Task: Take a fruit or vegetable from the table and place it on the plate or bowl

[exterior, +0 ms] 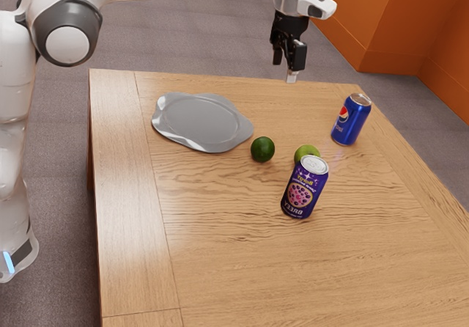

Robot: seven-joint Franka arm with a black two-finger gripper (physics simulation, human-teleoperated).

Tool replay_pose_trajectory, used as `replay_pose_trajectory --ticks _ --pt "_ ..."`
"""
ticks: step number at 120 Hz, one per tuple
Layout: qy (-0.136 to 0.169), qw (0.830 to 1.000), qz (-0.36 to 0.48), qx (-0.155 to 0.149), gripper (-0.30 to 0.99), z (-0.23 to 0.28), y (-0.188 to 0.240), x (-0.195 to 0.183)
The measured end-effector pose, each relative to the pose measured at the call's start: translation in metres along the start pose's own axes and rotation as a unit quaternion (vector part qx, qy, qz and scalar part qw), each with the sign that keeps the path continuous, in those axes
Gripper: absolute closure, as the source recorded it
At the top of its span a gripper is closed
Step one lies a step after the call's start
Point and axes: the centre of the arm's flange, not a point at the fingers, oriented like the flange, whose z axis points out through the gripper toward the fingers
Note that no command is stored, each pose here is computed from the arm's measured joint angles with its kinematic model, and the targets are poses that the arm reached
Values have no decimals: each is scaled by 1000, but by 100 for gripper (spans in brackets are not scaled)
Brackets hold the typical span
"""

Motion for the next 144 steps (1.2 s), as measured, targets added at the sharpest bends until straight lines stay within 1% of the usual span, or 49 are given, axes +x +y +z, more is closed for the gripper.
replay_pose_trajectory --ticks 47,73,87,99,113,131,144 --pt "-3 1000 -2 -5 0 -5 -6 -4" --pt "-39 997 57 24 0 5 -2 -10" --pt "-62 992 102 27 0 24 -6 -12" --pt "-80 987 138 21 0 48 -8 -19" --pt "-86 981 175 14 0 67 -9 -28" --pt "-79 971 224 -6 0 84 9 -30" --pt "-76 967 243 -20 0 101 12 -36"
